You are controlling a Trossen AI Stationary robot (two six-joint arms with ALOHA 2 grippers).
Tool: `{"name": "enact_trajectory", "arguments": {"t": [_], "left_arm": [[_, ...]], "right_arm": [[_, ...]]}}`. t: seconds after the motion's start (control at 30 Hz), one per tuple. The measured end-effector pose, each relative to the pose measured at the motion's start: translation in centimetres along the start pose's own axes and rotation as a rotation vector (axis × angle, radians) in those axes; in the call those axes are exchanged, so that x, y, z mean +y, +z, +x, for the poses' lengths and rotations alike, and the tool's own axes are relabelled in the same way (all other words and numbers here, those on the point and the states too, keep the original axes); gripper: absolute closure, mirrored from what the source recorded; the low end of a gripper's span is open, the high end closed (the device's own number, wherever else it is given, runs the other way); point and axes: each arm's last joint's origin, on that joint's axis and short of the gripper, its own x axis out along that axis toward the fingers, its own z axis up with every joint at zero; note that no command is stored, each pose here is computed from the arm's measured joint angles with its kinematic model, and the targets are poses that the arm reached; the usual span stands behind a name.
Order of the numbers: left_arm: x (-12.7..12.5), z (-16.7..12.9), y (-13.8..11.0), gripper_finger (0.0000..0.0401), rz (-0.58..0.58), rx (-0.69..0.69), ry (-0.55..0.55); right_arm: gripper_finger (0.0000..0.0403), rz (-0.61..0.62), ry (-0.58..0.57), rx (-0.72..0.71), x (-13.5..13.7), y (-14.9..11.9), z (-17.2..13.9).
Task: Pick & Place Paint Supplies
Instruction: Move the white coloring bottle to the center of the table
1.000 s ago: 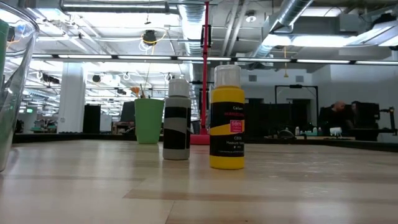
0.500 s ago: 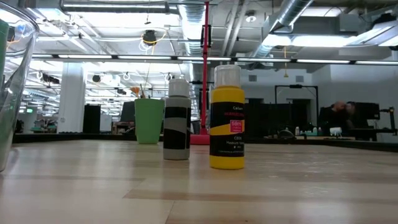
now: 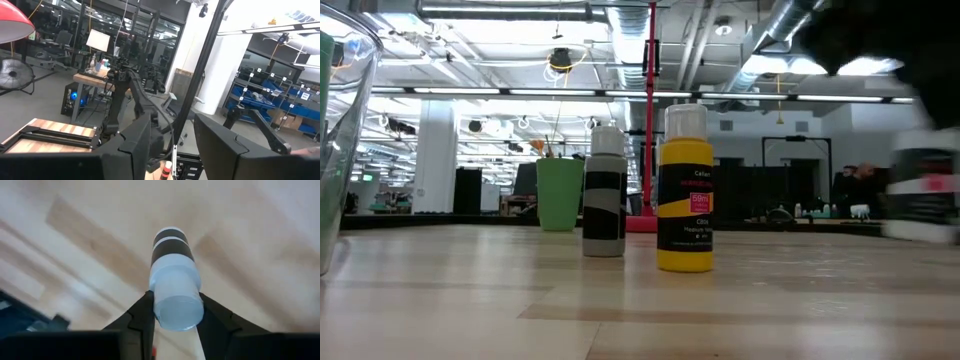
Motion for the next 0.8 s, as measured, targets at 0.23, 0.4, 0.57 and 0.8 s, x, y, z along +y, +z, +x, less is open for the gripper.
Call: {"name": "enact_trajectory", "arguments": {"t": [0.23,0.4,0.57,0.8], "left_arm": [[0.0,0.0,0.0,0.0261,0.0,0.0,0.0],[0.0,0.0,0.0,0.0261,0.0,0.0,0.0],[0.0,0.0,0.0,0.0261,0.0,-0.001,0.001],[0.0,0.0,0.0,0.0261,0.0,-0.001,0.004]], "right_arm": [[0.0295,-0.148,0.01,-0.044,3.2,6.1,-0.1],[0.0295,-0.248,-0.031,-0.032,5.9,8.6,-0.1],[0.0295,-0.32,-0.098,0.014,7.7,9.3,0.6],[0.0295,-0.343,-0.12,0.043,9.1,9.4,1.7]]}}
